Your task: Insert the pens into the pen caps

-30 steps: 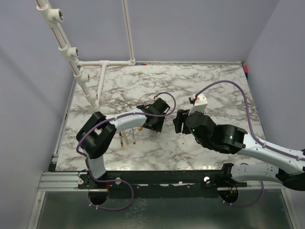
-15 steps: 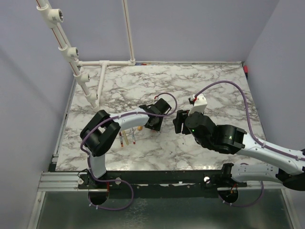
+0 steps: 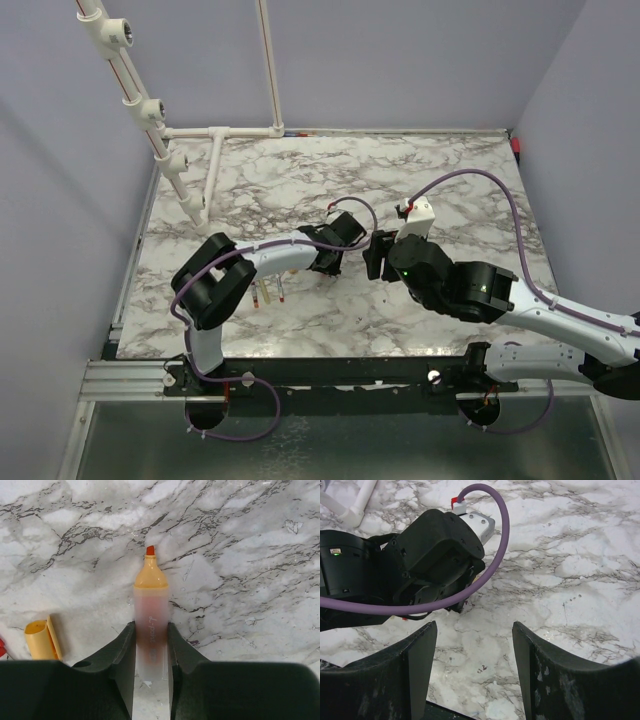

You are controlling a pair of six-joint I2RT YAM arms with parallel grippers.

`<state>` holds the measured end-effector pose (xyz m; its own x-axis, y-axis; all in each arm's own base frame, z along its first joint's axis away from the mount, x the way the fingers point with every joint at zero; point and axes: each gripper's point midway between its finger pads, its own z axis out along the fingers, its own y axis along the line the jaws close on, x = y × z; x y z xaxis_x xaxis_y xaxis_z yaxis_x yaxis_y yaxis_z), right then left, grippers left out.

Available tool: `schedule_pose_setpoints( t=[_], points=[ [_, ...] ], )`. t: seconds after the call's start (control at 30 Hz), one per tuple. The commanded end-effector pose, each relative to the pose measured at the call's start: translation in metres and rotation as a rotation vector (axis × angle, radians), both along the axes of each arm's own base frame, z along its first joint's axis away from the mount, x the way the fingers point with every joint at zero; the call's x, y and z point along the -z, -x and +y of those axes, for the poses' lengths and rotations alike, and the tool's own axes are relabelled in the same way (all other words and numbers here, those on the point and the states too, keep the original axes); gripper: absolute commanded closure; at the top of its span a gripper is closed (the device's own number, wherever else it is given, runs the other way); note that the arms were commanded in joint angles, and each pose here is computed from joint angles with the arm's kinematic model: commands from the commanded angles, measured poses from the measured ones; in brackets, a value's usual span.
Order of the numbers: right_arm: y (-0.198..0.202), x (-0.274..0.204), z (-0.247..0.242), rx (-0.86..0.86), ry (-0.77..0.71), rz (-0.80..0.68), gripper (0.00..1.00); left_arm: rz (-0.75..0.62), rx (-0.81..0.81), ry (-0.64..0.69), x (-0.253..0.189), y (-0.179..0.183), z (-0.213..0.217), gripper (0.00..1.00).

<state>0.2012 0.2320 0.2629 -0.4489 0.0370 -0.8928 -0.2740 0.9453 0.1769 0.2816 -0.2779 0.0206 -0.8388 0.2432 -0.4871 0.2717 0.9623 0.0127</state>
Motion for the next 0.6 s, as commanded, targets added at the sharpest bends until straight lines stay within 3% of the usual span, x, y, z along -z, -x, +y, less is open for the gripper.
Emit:
schedule_pose_setpoints(
  t=[0.0, 0.07, 0.57],
  points=[
    [-0.001, -0.003, -0.002, 0.017, -0.028, 0.003, 0.34, 0.042, -0.03, -0.121, 0.031, 0.015, 0.029, 0.88],
    [0.0, -0.006, -0.003, 0.021, -0.037, 0.002, 0.35, 0.021, -0.041, -0.118, 0.026, 0.012, 0.03, 1.0],
    [0.003, -0.015, -0.02, 0.077, -0.122, -0.013, 0.35, -0.19, -0.013, 0.091, -0.062, 0.001, 0.022, 1.0]
  ],
)
